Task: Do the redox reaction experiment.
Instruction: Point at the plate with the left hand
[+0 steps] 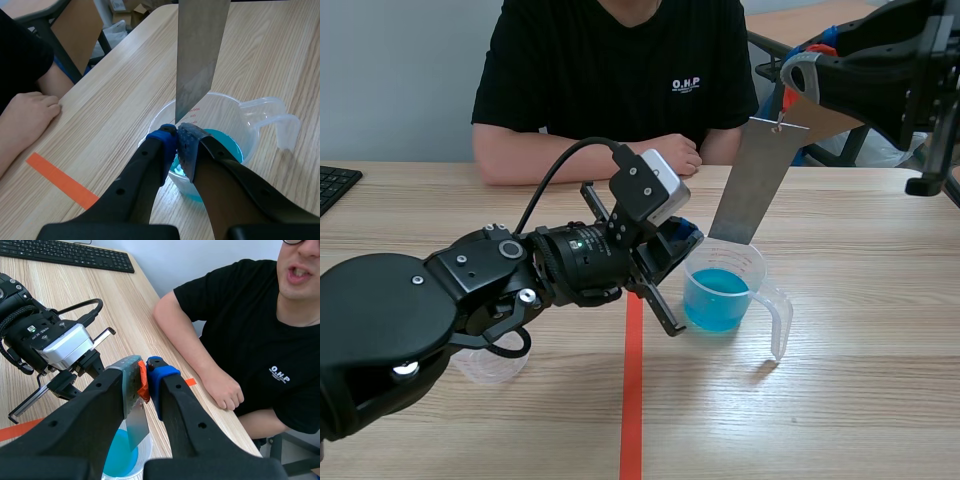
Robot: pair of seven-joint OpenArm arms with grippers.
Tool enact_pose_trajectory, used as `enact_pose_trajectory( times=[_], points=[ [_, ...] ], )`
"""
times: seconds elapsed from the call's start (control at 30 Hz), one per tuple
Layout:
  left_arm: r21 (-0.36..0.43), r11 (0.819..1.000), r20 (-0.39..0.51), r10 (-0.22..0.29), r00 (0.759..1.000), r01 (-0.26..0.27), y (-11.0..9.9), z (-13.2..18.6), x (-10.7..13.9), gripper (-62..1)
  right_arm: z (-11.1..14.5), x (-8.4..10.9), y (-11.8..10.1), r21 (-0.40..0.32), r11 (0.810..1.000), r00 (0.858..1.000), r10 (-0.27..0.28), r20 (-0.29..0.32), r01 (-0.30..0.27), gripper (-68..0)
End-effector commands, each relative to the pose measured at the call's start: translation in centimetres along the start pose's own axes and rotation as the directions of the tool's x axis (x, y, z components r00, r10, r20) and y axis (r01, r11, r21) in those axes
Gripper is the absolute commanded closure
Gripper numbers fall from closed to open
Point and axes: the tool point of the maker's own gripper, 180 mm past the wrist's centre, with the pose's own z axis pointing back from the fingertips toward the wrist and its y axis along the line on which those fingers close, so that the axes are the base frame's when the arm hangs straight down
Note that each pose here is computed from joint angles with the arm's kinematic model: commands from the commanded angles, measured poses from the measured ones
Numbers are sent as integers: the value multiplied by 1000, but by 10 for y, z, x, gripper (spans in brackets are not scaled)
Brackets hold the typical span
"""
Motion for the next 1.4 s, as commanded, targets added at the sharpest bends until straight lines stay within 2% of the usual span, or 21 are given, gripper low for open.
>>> enact_pose_trajectory(
  times=[0.0,0.27,0.43,0.57,0.8,0.97,1.2,1.37],
  points=[
    [8,1000,44,-7,999,6,4,-3,14,-49,1,10,-7,-21,1000,999,12,34,-11,-15],
    [11,1000,35,-14,999,14,7,1,11,-49,1,10,-7,-21,1000,999,12,35,-11,-15],
    [19,1000,26,-19,999,19,15,18,9,-49,1,10,-7,-22,1000,999,12,37,-11,-15],
    [16,999,22,-30,999,30,18,42,8,-49,1,11,-7,-22,1000,999,12,39,-11,-15],
    [24,1000,-23,-5,1000,6,18,97,-2,-49,1,11,-7,-22,1000,999,12,39,-11,-15],
    [92,996,-90,13,996,-5,26,147,-13,-49,1,11,-7,-22,1000,999,12,39,-11,-15],
    [219,975,-202,88,976,-43,35,216,-32,-49,1,10,-7,-22,1000,999,12,37,-12,-15],
    [348,934,-233,177,956,-88,36,265,-47,-49,1,11,-7,-22,1000,999,12,38,-12,-15]
  ],
)
